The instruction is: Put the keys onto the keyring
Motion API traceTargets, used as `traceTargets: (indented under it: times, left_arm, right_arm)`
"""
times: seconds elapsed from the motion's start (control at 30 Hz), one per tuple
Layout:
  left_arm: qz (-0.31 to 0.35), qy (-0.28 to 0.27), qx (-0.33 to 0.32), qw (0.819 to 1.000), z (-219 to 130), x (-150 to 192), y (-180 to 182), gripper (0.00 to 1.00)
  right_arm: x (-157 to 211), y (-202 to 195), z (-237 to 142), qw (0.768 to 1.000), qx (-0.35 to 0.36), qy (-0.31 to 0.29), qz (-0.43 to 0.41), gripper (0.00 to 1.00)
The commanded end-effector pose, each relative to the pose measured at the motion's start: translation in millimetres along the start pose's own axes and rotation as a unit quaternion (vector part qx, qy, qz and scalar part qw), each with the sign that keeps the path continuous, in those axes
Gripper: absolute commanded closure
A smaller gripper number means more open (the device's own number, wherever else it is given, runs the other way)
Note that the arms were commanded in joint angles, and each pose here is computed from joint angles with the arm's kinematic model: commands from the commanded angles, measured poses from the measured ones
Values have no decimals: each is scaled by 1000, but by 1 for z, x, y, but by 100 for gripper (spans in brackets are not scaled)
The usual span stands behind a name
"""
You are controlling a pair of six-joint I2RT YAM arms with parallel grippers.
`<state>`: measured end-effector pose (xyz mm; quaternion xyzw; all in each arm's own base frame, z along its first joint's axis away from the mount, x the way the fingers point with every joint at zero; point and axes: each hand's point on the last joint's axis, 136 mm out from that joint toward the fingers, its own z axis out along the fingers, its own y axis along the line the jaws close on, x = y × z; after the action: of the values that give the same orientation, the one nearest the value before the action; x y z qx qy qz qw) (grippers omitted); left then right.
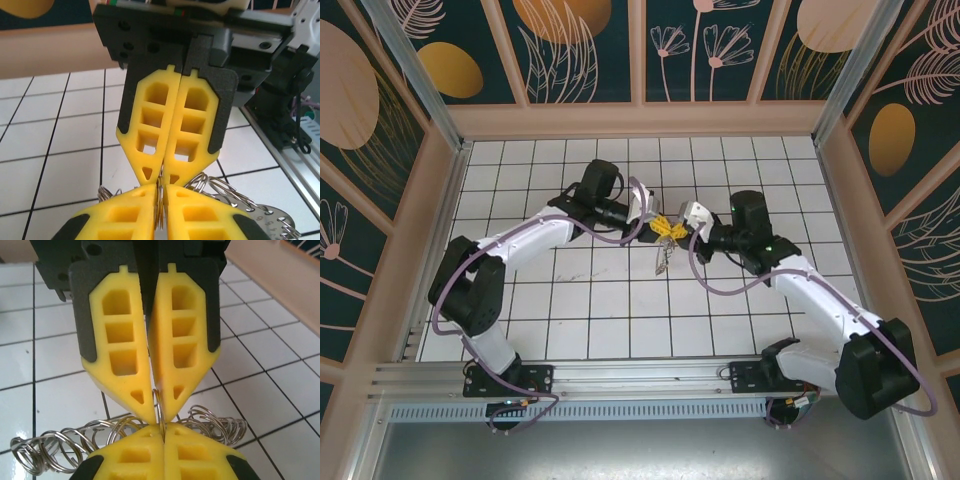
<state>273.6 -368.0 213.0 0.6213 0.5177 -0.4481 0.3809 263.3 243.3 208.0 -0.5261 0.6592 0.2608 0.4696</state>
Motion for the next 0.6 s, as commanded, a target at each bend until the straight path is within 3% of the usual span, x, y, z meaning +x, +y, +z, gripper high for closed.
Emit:
traceTargets:
  times: [0.0, 0.27, 0.37, 0.5, 0.57]
  left_arm:
    - [-26, 45, 38, 998, 13, 26, -18, 84]
    - [-35, 104, 34, 993, 12, 49, -15, 86]
    - [-36, 117, 36, 992, 11, 53, -16, 98]
    - [-33, 98, 46, 994, 10, 42, -20, 100]
    - [-23, 56, 39, 997, 9, 24, -20, 100]
  right_arm:
    - [-7, -7, 0, 998, 20, 39, -36, 100]
    - [-26, -9, 4, 997, 29, 47, -56, 100]
    - [-26, -13, 5, 996, 33, 55, -54, 100]
    - [-20, -14, 7, 996, 38, 61, -51, 100]
    - [-13, -10, 9, 997, 35, 53, -50, 98]
